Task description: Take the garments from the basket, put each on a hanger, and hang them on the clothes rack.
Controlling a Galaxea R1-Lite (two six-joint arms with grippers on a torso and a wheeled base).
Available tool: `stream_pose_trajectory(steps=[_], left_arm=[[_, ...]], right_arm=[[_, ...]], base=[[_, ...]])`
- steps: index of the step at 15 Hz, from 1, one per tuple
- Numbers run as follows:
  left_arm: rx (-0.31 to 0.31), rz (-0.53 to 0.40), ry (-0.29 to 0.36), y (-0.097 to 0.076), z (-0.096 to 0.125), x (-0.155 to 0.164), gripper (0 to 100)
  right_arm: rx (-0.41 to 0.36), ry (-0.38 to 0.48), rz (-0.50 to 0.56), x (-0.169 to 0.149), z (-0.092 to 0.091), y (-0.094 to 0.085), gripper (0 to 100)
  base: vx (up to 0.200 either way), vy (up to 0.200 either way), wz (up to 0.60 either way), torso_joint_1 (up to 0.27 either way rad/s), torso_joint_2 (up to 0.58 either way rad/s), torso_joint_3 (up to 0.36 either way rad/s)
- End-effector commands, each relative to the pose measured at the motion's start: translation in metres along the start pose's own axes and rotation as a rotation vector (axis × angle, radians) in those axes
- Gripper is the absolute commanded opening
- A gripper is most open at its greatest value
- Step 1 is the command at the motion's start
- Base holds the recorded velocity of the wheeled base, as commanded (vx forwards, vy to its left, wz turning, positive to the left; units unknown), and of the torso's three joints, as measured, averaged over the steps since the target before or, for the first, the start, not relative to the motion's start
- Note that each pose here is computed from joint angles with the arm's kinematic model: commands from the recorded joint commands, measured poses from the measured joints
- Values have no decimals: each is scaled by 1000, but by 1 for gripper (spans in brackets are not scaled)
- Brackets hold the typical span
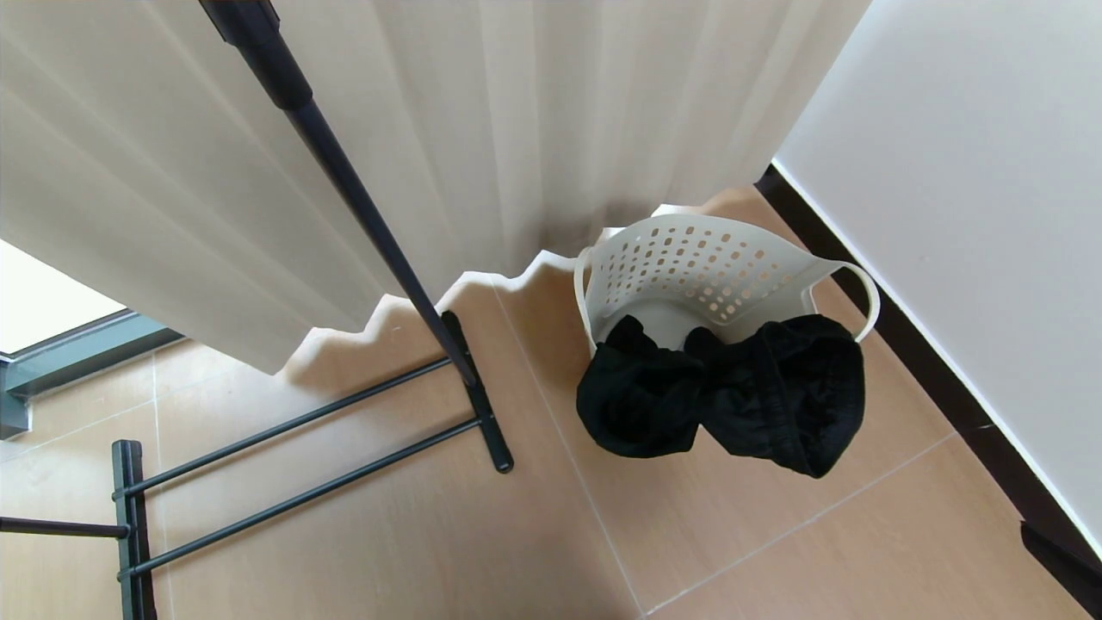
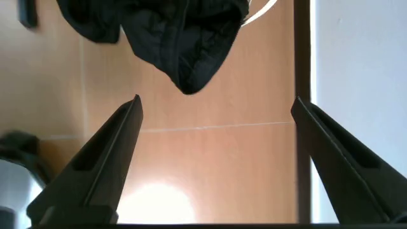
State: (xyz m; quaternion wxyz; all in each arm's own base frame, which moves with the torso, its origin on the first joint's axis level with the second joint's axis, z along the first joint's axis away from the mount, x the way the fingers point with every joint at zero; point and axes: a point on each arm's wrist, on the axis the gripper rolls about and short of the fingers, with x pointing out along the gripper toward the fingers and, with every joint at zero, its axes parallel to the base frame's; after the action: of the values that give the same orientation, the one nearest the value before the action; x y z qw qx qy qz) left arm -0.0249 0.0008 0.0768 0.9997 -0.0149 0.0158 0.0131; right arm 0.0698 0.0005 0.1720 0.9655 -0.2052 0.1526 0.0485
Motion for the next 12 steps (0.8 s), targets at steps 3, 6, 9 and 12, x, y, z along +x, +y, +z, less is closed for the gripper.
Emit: stream_pose_trajectory(steps=[3, 6, 9, 12], left_arm=[[0, 0, -1, 0, 0, 0, 100], [0, 0, 0, 0, 0, 0, 100], [0, 0, 0, 0, 0, 0, 100], [0, 0, -1, 0, 0, 0, 100]], right_arm=[[-548, 259, 21, 109, 53, -28, 100], [-742, 288, 108, 167, 66, -27, 100], [-765, 306, 146, 208, 69, -23, 100], [-772, 322, 165, 241, 70, -17, 100]], base=[[0, 0, 0, 0, 0, 0], [0, 0, 0, 0, 0, 0], [0, 0, 0, 0, 0, 0], [0, 0, 0, 0, 0, 0]])
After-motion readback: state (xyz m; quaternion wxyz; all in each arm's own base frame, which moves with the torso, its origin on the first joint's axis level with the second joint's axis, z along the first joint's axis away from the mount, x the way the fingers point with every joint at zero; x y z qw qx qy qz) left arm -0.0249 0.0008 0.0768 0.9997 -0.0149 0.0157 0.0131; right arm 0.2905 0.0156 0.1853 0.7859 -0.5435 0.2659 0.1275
